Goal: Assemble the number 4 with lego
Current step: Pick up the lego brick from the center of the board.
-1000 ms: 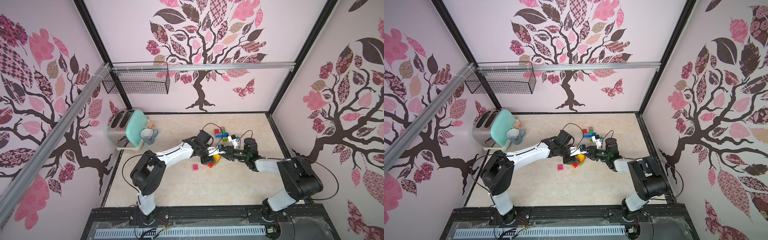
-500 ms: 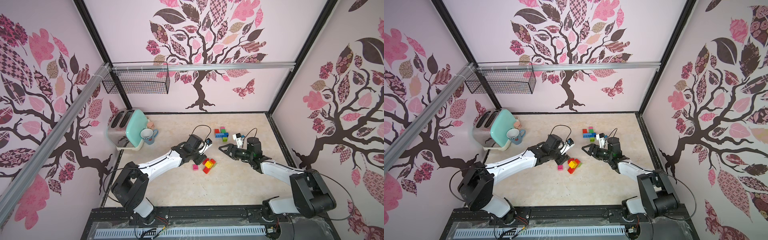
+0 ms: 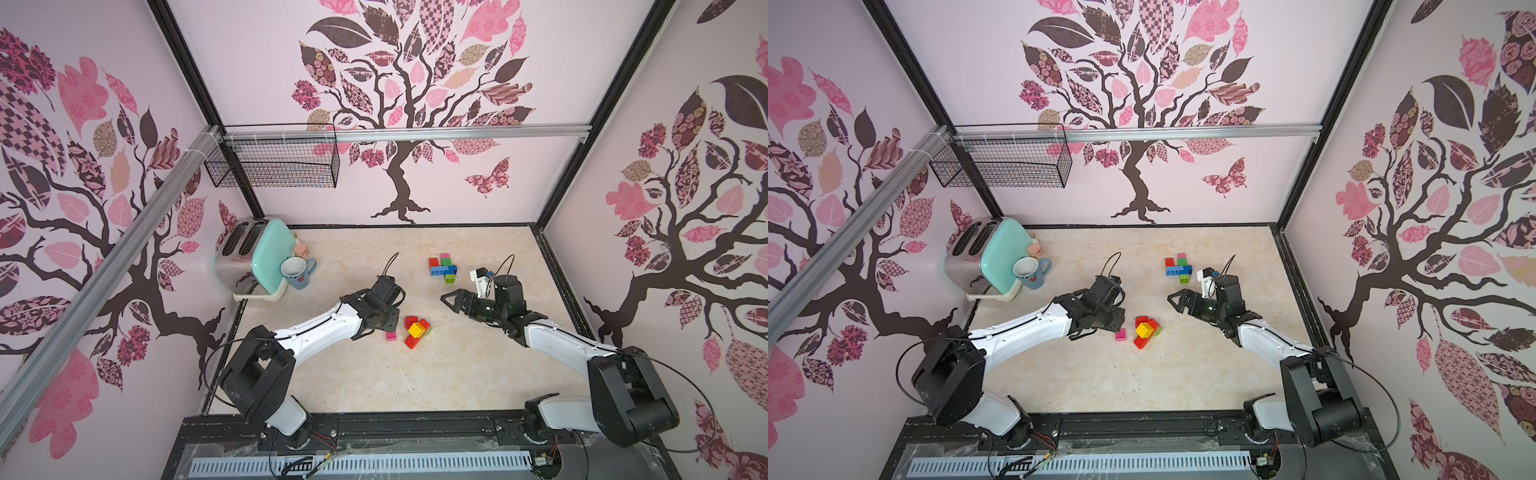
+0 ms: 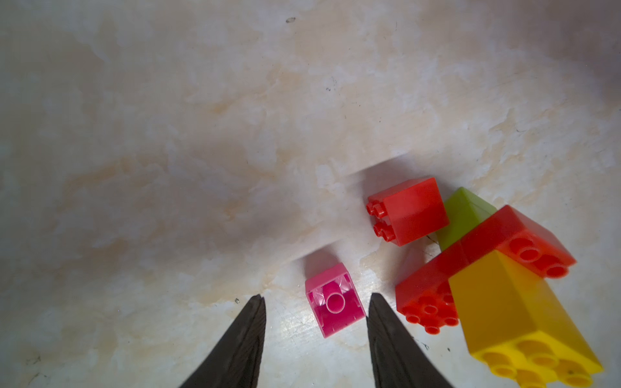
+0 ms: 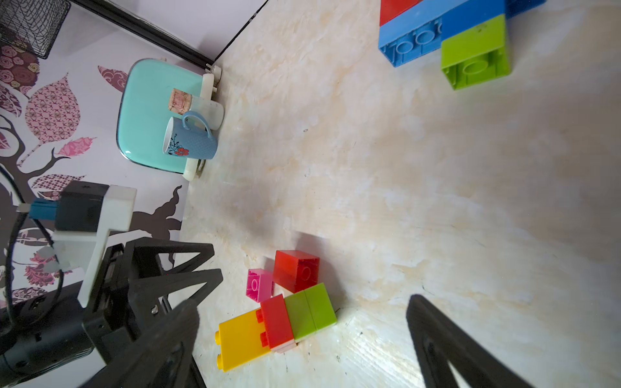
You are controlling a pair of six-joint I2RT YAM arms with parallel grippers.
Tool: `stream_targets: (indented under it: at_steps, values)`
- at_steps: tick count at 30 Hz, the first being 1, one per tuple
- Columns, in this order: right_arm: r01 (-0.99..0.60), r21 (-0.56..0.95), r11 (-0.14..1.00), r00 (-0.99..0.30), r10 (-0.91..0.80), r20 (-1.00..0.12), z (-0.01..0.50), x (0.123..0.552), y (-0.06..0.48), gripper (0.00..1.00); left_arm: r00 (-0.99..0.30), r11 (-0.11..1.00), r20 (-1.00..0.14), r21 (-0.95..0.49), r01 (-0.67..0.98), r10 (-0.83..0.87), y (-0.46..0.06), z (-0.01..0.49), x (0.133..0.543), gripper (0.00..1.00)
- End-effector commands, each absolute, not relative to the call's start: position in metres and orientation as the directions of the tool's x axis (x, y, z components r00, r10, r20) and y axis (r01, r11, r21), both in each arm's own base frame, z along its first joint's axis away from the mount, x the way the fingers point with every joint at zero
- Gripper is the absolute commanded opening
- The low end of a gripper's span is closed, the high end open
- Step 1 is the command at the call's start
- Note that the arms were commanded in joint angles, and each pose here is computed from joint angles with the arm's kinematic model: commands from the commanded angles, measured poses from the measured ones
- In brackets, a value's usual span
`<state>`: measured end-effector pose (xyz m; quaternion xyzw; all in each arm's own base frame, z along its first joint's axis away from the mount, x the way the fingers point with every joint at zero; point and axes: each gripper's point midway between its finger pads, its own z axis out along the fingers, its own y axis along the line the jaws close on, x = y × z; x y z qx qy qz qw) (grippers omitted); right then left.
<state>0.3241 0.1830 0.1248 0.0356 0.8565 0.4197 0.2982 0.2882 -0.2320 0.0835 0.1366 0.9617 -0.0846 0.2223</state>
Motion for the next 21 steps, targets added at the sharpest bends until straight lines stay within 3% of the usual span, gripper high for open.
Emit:
stream_targets:
  at_steps: [1, 7, 21]
  values:
    - [-0.205, 0.725, 0.658, -0.807, 0.305, -0.505, 0.131, 0.327, 0.183, 0.99, -0.938, 0.974, -0.316, -0.119, 0.191, 0.146, -0.223, 0.056, 0.27, 0.5]
    - [-0.203, 0.726, 0.657, -0.809, 0.305, -0.502, 0.13, 0.328, 0.184, 0.99, -0.956, 0.967, -0.255, -0.168, 0.192, 0.146, -0.239, 0.041, 0.263, 0.51]
    - [-0.198, 0.721, 0.664, -0.816, 0.296, -0.497, 0.125, 0.327, 0.184, 0.99, -0.949, 0.971, -0.268, -0.125, 0.205, 0.165, -0.248, 0.036, 0.27, 0.52]
